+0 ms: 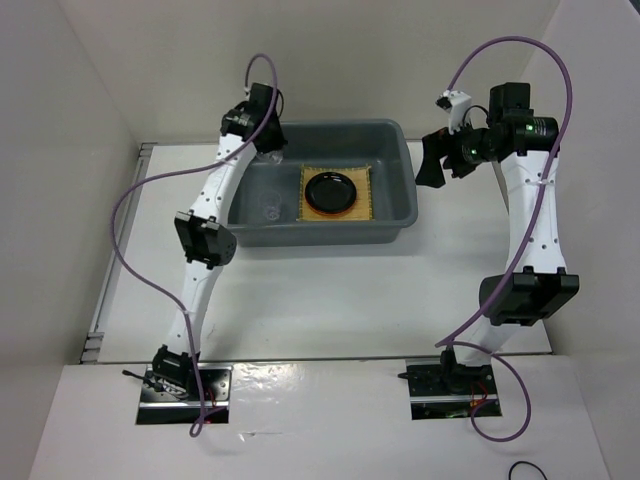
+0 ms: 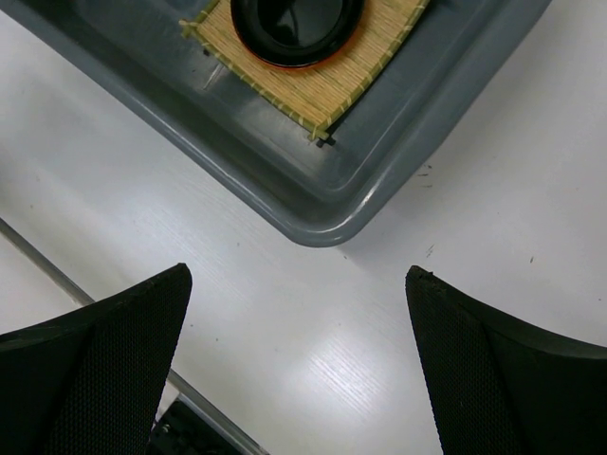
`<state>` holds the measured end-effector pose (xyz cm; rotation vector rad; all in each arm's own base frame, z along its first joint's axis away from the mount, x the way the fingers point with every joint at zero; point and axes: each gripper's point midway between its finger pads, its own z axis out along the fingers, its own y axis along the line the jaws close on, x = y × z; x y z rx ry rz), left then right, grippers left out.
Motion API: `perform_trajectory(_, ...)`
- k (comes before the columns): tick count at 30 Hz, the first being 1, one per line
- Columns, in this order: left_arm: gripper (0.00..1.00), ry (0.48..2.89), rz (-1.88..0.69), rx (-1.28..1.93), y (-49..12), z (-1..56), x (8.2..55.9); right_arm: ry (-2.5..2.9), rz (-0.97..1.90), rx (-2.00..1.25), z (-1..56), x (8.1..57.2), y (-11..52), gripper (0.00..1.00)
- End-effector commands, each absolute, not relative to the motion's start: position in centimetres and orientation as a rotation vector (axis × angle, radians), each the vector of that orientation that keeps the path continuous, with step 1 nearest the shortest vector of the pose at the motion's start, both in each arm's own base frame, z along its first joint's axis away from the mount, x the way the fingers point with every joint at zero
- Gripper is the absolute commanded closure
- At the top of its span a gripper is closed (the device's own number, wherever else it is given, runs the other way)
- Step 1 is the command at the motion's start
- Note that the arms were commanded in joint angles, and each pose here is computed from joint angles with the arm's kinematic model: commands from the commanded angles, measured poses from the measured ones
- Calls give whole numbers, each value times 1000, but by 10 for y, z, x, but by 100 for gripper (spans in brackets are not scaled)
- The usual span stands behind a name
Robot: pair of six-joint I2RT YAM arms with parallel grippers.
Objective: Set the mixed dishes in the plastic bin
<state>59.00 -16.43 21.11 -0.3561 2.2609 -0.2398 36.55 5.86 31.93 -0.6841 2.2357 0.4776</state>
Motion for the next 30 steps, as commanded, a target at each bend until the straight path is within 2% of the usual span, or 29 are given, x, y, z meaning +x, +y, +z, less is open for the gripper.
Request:
perform_trajectory(1, 100, 2332, -100, -391, -125, 198, 576, 2209, 444, -693, 330, 354, 58, 2)
perform_trajectory(11, 100, 2479, -42, -388, -127, 120, 578, 2208, 400, -695, 332, 345, 54, 2)
perform_trajectory(13, 97, 2495, -48, -385, -129, 113, 578, 2208, 400, -695, 332, 343, 54, 2)
perform_trajectory(17, 81, 2503, -74, -377, -133, 108, 579, 2221, 394, -691, 328, 342, 53, 2)
perform_trajectory(18, 64, 2503, -66, -375, -128, 108, 580, 2221, 394, -691, 328, 340, 53, 2)
perform_trajectory(20, 50, 2488, -100, -378, -127, 116, 583, 2217, 390, -701, 328, 340, 52, 2)
perform_trajectory(21, 39, 2478, -105, -378, -127, 119, 584, 2209, 385, -702, 331, 338, 52, 2)
perform_trajectory(22, 34, 2459, -113, -377, -127, 131, 583, 2209, 385, -702, 331, 338, 52, 2)
perform_trajectory(24, 21, 2377, -132, -390, -119, 169, 586, 2217, 390, -701, 328, 338, 52, 2)
perform_trajectory(25, 8, 2338, -144, -399, -114, 188, 587, 2213, 375, -699, 331, 336, 51, 2)
perform_trajectory(26, 2, 2255, -140, -409, -108, 221, 587, 2213, 375, -699, 331, 336, 51, 2)
perform_trajectory(30, 0, 1947, -237, -398, -97, 357, 571, 2214, 318, -664, 338, 331, 45, 2)
